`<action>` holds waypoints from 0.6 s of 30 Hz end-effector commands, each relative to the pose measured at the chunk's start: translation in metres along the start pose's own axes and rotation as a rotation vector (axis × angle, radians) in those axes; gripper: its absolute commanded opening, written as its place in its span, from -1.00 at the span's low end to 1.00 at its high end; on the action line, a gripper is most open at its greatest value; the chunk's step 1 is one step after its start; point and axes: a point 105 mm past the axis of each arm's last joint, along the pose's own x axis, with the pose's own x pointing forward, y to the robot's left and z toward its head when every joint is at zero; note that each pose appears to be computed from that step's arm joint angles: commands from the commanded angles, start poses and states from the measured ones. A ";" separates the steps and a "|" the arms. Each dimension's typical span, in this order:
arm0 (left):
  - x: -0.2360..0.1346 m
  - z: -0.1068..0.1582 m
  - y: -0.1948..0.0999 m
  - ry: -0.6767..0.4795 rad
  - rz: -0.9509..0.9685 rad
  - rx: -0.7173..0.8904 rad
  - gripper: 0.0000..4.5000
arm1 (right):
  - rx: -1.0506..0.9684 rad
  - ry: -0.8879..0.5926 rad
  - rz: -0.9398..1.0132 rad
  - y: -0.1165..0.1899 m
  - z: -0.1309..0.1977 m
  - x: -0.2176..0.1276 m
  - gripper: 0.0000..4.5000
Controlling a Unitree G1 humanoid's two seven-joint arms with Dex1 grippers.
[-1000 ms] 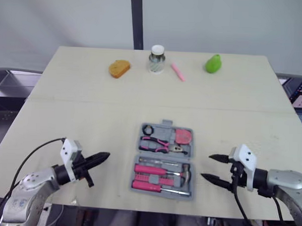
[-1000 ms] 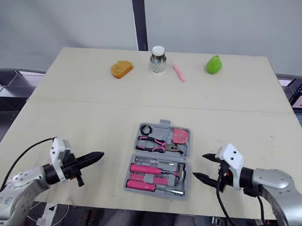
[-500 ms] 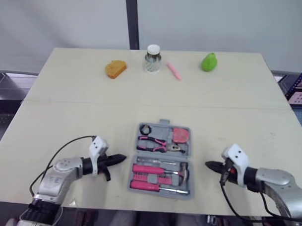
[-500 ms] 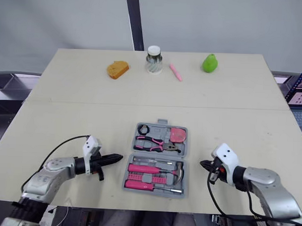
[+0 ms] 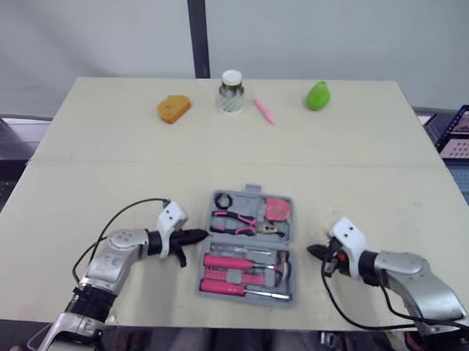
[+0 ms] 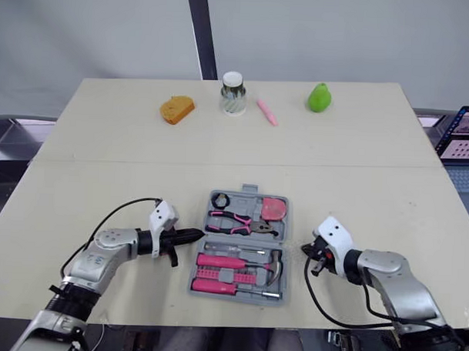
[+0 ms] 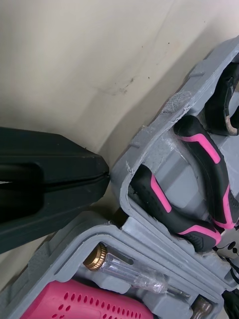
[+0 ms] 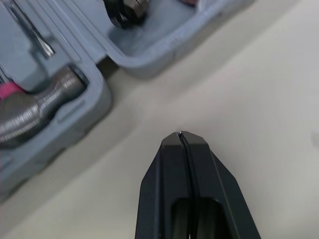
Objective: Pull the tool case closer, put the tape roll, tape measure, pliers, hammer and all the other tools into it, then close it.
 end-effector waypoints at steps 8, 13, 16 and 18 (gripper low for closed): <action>0.009 -0.005 -0.013 0.023 -0.052 -0.007 -1.00 | -0.022 -0.028 0.066 0.016 0.013 0.013 -0.99; 0.011 -0.005 -0.024 0.023 -0.094 -0.022 -1.00 | -0.027 -0.033 0.080 0.019 0.015 0.015 -0.99; 0.012 -0.005 -0.027 0.026 -0.104 -0.028 -1.00 | -0.030 -0.035 0.085 0.021 0.016 0.016 -0.99; 0.013 -0.005 -0.028 0.028 -0.106 -0.029 -1.00 | -0.032 -0.037 0.090 0.022 0.017 0.016 -0.99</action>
